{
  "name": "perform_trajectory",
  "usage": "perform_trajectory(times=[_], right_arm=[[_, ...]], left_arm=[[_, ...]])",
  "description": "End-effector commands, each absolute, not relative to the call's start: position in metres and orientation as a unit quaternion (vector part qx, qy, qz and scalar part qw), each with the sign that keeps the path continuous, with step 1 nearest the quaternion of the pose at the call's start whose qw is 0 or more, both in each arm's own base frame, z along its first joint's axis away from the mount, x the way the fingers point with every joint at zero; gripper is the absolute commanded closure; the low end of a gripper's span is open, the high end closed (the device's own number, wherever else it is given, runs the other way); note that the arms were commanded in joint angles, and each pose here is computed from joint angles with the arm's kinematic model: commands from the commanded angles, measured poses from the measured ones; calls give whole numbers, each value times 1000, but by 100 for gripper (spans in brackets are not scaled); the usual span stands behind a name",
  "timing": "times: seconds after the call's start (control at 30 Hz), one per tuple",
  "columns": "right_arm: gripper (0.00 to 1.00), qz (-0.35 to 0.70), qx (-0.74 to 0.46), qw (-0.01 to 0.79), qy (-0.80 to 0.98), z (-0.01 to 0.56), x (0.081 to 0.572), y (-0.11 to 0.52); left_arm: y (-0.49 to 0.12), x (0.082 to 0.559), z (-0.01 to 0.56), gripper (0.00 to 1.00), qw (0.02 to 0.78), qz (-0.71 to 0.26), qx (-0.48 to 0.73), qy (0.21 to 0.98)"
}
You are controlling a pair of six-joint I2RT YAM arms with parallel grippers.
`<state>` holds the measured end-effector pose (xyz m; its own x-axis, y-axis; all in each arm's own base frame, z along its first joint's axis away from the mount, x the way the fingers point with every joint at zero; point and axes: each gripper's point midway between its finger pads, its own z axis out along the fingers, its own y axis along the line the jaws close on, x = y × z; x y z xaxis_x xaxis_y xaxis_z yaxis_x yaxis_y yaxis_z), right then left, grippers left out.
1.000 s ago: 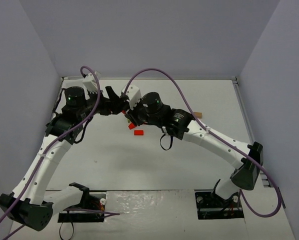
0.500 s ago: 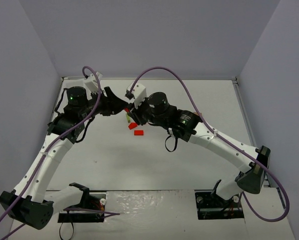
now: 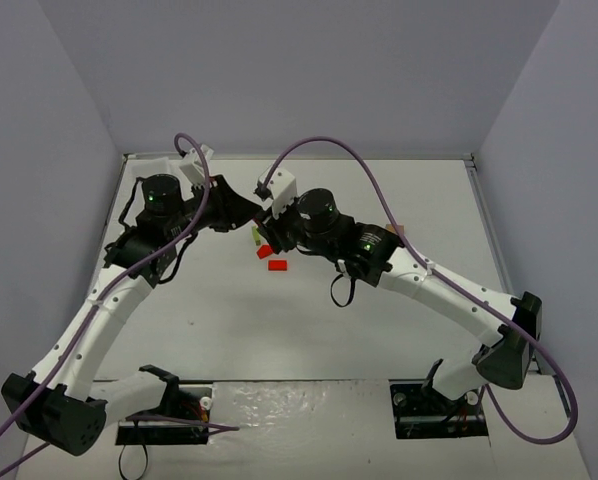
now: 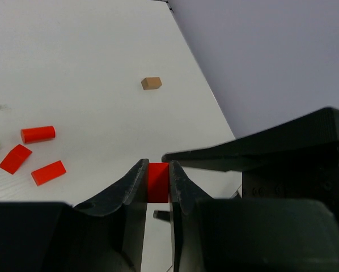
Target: Build the wood block tower
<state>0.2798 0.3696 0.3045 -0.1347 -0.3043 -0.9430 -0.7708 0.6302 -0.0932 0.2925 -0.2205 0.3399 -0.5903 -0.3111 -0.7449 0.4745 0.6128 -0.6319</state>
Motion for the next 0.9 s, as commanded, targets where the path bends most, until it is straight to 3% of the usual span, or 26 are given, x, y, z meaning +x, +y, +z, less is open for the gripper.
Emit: perform_trajectory(times=[0.0, 0.07, 0.27, 0.47, 0.67, 0.87], right_arm=[[43, 207, -314, 591, 714, 332, 292, 347], [26, 201, -299, 582, 729, 318, 295, 333], [2, 182, -220, 570, 770, 290, 305, 280], [0, 131, -118, 567, 805, 261, 310, 216], [0, 95, -87, 555, 822, 242, 301, 188], [0, 92, -78, 552, 825, 240, 295, 179]], left_arm=[[-229, 309, 344, 100, 485, -419, 65, 765], [-232, 320, 334, 100, 501, -382, 70, 773], [-268, 347, 293, 100, 506, -326, 84, 794], [-309, 380, 243, 100, 529, -236, 84, 811], [-340, 401, 198, 100, 544, -155, 61, 823], [-354, 414, 158, 99, 551, -132, 30, 823]])
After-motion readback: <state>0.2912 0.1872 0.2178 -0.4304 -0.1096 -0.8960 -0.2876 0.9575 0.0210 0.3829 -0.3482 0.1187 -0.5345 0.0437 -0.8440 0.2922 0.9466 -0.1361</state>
